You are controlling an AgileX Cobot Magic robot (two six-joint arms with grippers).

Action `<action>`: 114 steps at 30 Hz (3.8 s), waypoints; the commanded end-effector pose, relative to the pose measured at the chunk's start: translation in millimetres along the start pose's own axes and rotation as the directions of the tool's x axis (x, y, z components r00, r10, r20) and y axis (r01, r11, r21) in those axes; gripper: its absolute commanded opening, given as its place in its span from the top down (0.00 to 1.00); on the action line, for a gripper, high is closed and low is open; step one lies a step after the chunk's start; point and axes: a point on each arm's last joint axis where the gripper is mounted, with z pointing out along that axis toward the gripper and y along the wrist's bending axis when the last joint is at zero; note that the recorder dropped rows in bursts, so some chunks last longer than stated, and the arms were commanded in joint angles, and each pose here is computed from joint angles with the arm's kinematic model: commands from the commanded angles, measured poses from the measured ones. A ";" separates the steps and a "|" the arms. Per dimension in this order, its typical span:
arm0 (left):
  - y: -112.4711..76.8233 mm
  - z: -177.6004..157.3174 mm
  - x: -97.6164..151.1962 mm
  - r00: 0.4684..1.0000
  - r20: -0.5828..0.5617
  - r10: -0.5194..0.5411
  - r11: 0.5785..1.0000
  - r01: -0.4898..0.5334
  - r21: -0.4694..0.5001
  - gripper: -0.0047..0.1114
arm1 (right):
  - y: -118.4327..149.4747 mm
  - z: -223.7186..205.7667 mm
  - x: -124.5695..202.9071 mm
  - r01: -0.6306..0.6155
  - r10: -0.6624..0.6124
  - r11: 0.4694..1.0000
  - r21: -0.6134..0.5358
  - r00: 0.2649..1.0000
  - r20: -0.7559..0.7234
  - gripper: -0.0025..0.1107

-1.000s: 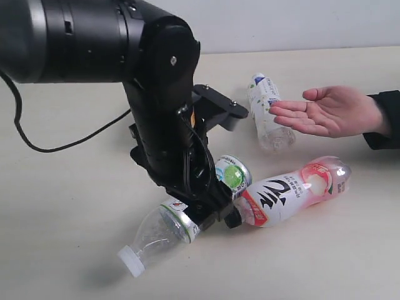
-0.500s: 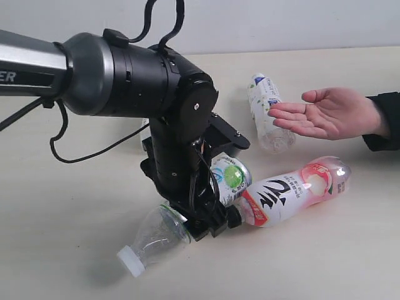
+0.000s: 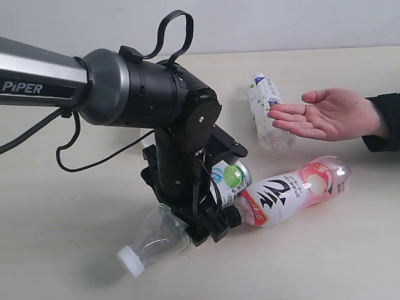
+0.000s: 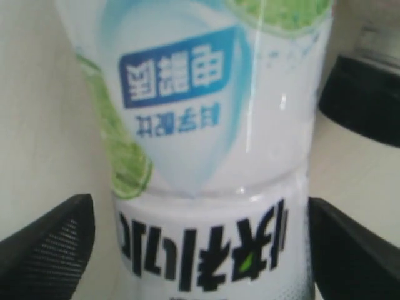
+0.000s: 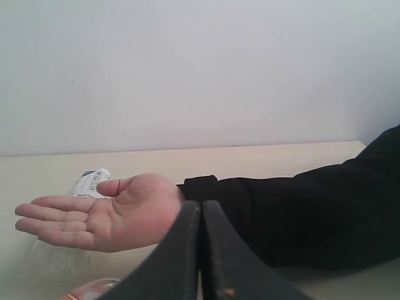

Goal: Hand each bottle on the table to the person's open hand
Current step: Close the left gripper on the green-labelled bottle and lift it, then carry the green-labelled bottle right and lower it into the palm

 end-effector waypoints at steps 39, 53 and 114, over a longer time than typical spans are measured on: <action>6.9 -74.2 0.9 0.977 0.156 -0.148 0.985 0.159 -0.062 0.96 | -0.2 -0.2 0.6 0.000 0.000 1.000 0.003 1.000 0.009 0.98; -3.4 -147.3 -23.6 0.831 0.353 -0.429 0.903 0.383 0.195 0.96 | -0.2 -0.2 0.6 0.000 0.000 1.000 0.003 1.000 0.009 0.98; 7.3 -63.6 -160.6 0.601 0.286 -0.746 0.574 0.365 0.733 0.26 | -0.2 -0.2 0.4 0.000 0.000 1.000 0.003 1.000 0.011 0.98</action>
